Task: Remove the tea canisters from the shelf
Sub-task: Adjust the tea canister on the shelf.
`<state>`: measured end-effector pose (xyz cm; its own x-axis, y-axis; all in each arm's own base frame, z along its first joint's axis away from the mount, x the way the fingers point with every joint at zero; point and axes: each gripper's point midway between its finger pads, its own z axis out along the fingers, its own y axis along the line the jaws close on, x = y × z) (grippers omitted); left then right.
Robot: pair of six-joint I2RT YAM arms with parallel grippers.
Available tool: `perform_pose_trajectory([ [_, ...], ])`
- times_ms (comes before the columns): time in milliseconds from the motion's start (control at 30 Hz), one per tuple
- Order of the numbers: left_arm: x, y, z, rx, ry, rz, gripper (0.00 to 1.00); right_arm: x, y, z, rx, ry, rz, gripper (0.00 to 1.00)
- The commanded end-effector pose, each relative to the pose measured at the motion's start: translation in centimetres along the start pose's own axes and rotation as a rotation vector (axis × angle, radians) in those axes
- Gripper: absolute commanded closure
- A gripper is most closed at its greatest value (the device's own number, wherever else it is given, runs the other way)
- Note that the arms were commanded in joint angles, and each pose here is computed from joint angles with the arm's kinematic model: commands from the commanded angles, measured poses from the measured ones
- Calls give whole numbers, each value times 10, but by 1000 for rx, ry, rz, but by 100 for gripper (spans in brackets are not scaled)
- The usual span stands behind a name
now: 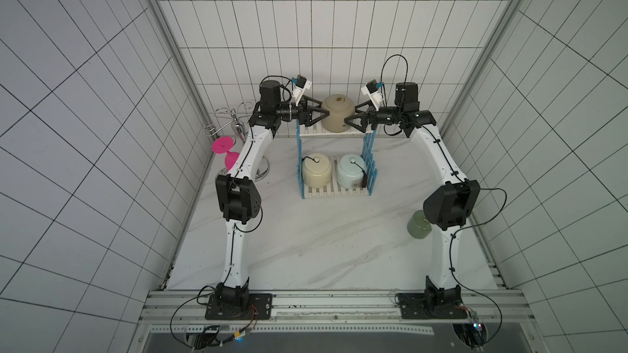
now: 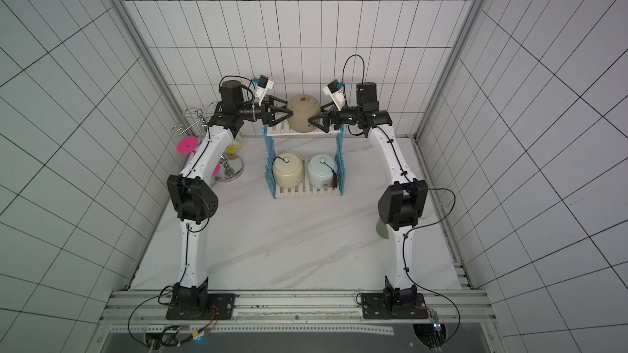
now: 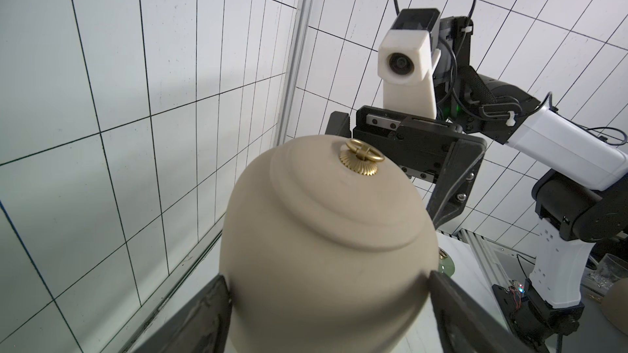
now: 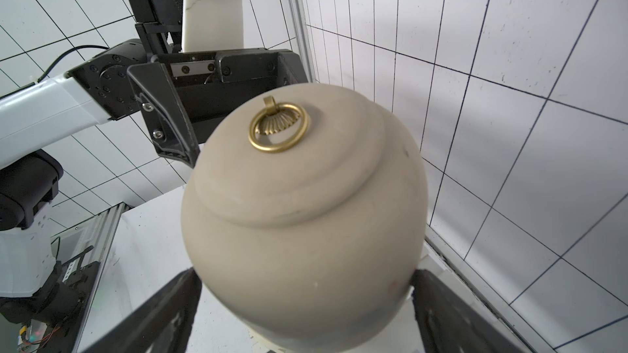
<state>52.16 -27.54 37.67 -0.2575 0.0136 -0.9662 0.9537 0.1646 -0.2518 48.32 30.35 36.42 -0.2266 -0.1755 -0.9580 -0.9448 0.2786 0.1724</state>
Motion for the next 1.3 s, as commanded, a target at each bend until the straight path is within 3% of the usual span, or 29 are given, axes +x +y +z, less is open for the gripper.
perform_pose_trajectory([
  [0, 6, -25, 25, 99, 21, -1, 12, 5, 1, 15, -26, 1, -7, 1],
  [367, 14, -47, 40, 120, 55, -2, 4, -12, 24, 10, -46, -14, -40, 5],
  [833, -3, -88, 48, 170, 40, 18, 7, -21, 48, 1, -50, -17, -74, 5],
  [1267, 5, -48, 36, 54, 29, 3, 4, 3, 25, 12, 30, 30, -67, 5],
])
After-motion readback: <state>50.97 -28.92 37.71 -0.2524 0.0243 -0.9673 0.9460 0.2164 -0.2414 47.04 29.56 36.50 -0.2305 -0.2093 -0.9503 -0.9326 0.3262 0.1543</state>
